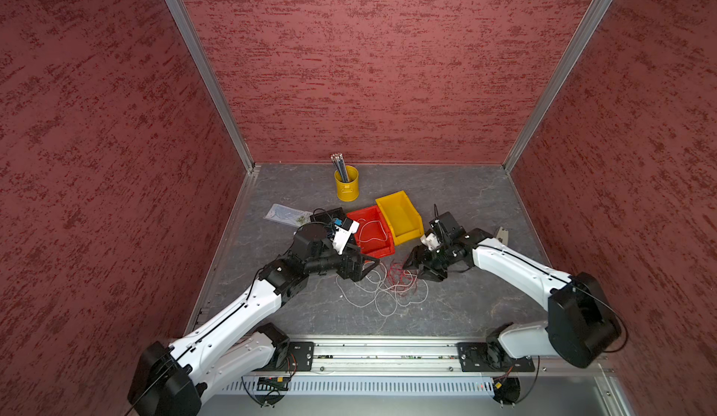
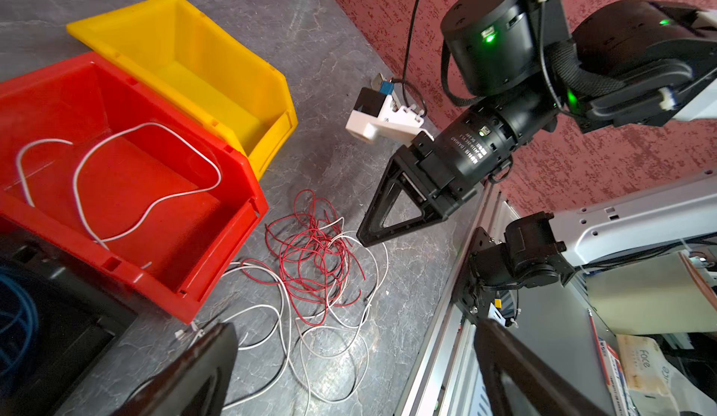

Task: Untangle and sort cables by color
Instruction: Untie the cable.

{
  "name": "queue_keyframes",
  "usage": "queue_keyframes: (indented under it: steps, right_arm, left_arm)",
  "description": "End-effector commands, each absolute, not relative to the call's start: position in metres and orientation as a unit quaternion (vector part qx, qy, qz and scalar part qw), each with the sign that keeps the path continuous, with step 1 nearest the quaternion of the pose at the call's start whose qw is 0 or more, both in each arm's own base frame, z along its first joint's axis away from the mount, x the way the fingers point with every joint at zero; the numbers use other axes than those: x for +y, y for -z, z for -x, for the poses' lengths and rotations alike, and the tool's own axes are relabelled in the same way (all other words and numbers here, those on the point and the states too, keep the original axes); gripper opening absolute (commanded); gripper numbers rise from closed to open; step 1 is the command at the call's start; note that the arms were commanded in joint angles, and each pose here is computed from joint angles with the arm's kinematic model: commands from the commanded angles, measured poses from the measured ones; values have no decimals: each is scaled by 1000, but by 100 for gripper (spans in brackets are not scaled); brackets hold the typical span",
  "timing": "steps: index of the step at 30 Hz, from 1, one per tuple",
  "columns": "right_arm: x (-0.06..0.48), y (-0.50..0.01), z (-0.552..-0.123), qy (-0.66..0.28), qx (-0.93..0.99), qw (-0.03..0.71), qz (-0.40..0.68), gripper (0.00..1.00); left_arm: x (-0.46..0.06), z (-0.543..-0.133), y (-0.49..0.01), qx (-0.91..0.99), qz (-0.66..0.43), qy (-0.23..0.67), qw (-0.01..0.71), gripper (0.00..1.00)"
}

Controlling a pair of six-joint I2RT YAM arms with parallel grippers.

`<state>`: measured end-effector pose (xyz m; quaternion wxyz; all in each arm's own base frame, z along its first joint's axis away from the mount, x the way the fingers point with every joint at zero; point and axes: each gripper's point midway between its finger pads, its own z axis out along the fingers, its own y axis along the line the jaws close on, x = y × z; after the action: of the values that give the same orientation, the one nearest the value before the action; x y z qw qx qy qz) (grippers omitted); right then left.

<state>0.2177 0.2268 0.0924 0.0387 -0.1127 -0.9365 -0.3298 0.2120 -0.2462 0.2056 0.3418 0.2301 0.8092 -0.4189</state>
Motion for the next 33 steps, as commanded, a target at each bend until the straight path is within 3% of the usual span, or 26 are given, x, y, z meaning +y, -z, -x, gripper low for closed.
queue_keyframes:
  steps: [1, 6, 10, 12, 19, 28, 33]
  right_arm:
    - [237, -84, -221, 356, -925, 44, 124, 65]
    - [234, -61, -219, 340, -930, 58, 131, 63]
    - [236, -61, -229, 342, -929, 40, 135, 54]
    - [239, -60, -234, 344, -928, 38, 137, 46]
    - [236, -86, -238, 329, -937, 14, 114, 0]
    - [211, -194, -237, 308, -945, -89, 64, 0]
    - [212, -233, -239, 324, -937, -117, 54, 0]
  left_arm:
    - [-241, -214, -219, 805, -242, 400, 367, 100]
    - [-239, -215, -220, 809, -240, 391, 367, 100]
    - [-239, -218, -218, 812, -235, 388, 367, 100]
    - [-240, -220, -217, 815, -234, 386, 364, 100]
    - [-235, -219, -222, 816, -229, 380, 370, 100]
    - [-239, -231, -244, 789, -219, 403, 410, 100]
    - [-262, -222, -268, 736, -288, 447, 420, 100]
